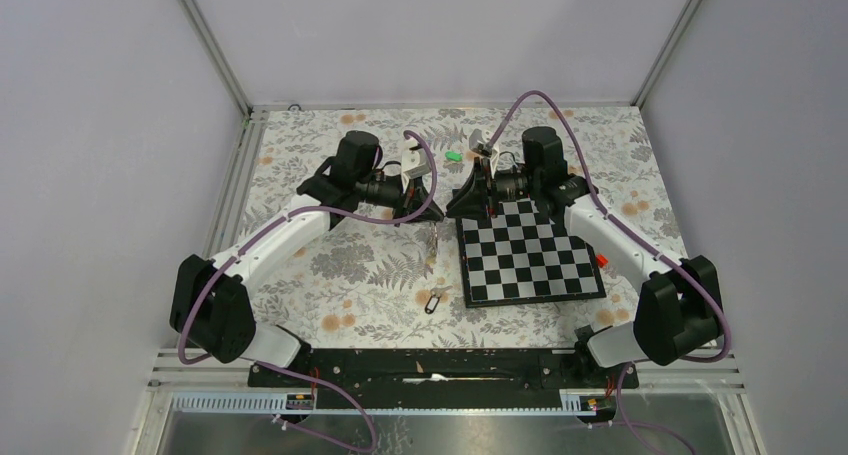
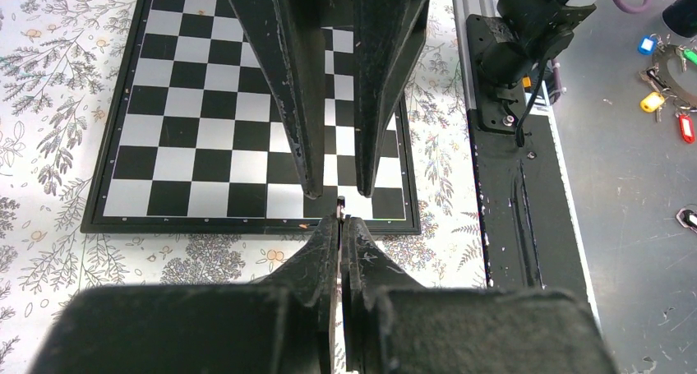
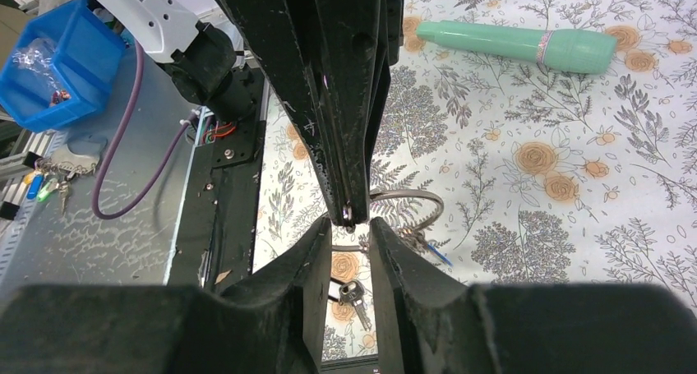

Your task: Put the keys on the keyring

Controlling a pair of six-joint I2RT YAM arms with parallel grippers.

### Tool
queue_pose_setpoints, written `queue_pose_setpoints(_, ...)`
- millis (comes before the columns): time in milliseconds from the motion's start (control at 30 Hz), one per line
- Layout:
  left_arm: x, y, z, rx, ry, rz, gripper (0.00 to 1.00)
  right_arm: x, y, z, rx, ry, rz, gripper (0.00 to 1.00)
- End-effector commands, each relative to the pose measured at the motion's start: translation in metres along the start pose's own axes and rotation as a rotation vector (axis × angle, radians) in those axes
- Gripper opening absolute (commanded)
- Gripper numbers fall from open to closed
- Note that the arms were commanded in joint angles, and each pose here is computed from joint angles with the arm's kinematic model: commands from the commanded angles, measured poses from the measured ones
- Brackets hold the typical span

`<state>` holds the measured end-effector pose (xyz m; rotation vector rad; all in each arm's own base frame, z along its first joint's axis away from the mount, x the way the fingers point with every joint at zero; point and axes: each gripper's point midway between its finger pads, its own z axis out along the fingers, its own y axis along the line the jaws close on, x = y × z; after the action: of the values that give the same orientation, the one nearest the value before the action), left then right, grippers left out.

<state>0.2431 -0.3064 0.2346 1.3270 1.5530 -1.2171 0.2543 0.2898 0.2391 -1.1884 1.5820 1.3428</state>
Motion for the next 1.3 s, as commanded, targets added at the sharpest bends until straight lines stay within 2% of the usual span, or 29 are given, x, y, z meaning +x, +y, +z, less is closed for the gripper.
queue_pose_setpoints(0,-0.016,-0.004,-0.001,0.023,-0.041,0.077,0.0,-0.02,0.009,-0.002,-0.009,-0.024,-0.077,0.3)
queue_pose_setpoints(600,-0.016,-0.003,0.002,0.033,-0.042,0.044,0.0,-0.013,0.01,0.011,-0.038,-0.008,-0.053,0.25)
queue_pose_setpoints(800,-0.016,-0.003,0.003,0.036,-0.045,0.034,0.0,-0.011,0.009,0.01,-0.031,-0.002,-0.061,0.16)
queue_pose_setpoints(900,-0.017,-0.003,0.003,0.038,-0.05,0.028,0.0,-0.009,0.008,0.01,-0.018,0.002,-0.066,0.03)
queue_pose_setpoints(1033,-0.018,-0.006,0.003,0.052,-0.058,0.022,0.0,-0.012,0.004,0.009,0.006,0.003,-0.082,0.0)
queue_pose_setpoints(1100,-0.018,-0.007,0.003,0.057,-0.058,0.023,0.05,-0.011,0.003,0.007,0.028,0.02,-0.084,0.0)
queue_pose_setpoints(1267,-0.014,-0.007,0.001,0.056,-0.043,0.045,0.26,-0.016,0.001,0.001,0.066,0.036,-0.124,0.0)
